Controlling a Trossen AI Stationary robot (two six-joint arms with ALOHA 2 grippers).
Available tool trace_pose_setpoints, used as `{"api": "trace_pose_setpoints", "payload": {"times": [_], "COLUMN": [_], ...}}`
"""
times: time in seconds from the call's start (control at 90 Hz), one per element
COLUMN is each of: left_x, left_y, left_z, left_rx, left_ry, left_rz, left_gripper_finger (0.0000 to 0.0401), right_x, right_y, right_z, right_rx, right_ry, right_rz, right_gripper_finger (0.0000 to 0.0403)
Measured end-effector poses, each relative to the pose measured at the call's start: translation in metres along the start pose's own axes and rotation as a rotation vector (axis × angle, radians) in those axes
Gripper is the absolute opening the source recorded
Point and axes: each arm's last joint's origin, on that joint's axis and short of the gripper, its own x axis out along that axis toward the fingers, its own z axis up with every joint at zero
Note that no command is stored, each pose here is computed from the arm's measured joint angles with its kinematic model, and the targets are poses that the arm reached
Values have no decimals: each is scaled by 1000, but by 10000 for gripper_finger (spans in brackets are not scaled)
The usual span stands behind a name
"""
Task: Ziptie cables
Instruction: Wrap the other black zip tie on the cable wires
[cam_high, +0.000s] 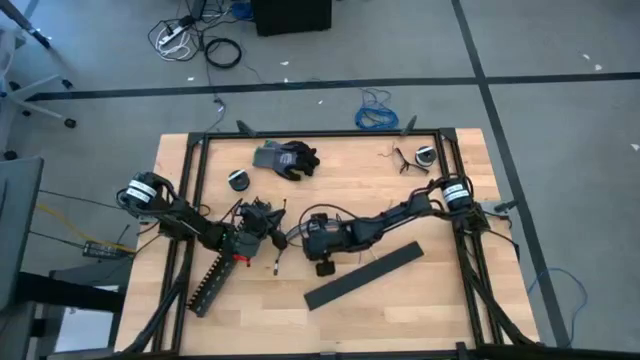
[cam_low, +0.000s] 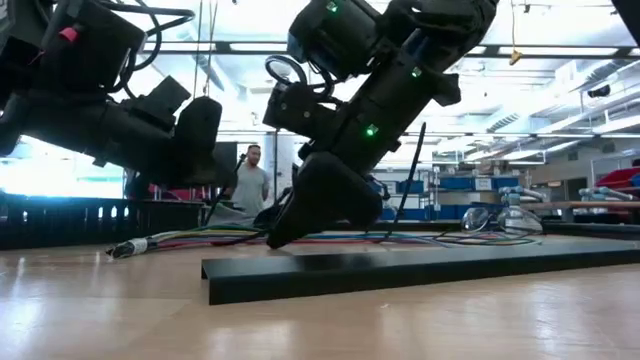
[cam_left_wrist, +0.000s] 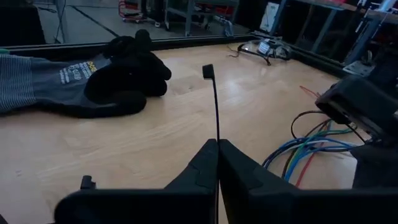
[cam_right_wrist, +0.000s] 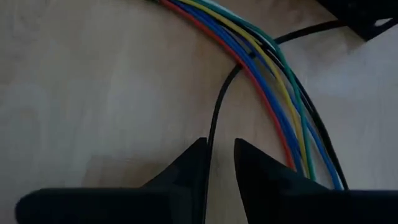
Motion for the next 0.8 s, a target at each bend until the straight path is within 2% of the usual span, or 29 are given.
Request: {"api": "trace_pose_setpoints", "payload": {"times": [0.156,0.356,0.8], "left_x": [0,0,0], "left_y": [0,0,0], "left_z": [0,0,0], "left_rx": [-1,-1,-2], "left_ry": [0,-1,3], "left_rz": [0,-1,-9], "left_gripper_finger": [0,0,0], "right_x": [-9,-14,-11], "right_y": [9,17,6], "right_z": [3,7,18], "right_rx": [-8,19,48], "right_ry": [-4,-32,-147], "right_rz": [-33,-13,-28], "right_gripper_finger": [79,79,79]}}
